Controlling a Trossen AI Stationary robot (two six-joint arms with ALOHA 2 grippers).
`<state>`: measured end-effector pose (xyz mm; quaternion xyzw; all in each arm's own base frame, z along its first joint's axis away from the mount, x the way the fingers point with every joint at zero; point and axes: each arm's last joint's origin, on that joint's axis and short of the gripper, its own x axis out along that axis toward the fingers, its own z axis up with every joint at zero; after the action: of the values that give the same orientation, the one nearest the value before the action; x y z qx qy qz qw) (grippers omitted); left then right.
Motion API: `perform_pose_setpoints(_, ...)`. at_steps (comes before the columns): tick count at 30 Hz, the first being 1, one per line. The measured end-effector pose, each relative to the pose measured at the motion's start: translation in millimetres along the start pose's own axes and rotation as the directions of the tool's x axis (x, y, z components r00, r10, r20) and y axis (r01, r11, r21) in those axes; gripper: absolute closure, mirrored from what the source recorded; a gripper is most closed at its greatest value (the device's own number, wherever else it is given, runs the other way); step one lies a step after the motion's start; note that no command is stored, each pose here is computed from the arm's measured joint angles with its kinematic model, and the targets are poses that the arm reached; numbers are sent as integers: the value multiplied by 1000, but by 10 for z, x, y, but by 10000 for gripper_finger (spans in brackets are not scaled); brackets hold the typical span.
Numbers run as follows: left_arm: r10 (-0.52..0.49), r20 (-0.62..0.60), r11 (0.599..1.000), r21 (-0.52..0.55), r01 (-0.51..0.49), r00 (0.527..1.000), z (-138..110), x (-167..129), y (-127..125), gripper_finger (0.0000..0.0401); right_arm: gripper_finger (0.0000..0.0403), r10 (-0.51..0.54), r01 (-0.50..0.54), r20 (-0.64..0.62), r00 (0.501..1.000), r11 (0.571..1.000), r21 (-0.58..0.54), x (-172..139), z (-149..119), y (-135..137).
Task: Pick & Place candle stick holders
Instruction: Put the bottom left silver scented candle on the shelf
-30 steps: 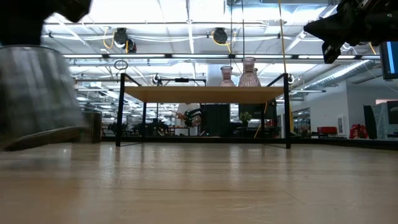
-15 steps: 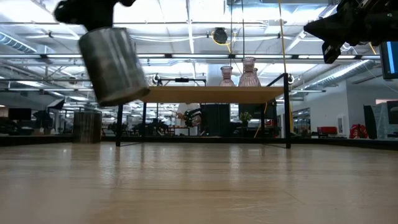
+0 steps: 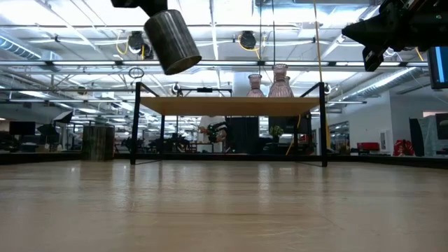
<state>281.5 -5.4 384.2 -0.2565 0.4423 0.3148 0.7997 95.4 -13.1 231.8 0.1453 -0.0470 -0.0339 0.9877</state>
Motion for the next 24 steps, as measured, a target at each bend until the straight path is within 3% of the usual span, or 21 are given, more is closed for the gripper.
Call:
perform_pose_setpoints(15,94,111,994,-67,-87,989,717,-82,678,374,403,-5,5,2,1000,1000,0,0,1,-1)
perform_pose_setpoints(24,123,103,992,-34,-120,987,1157,86,868,374,403,-33,32,10,999,999,4,0,4,-9)
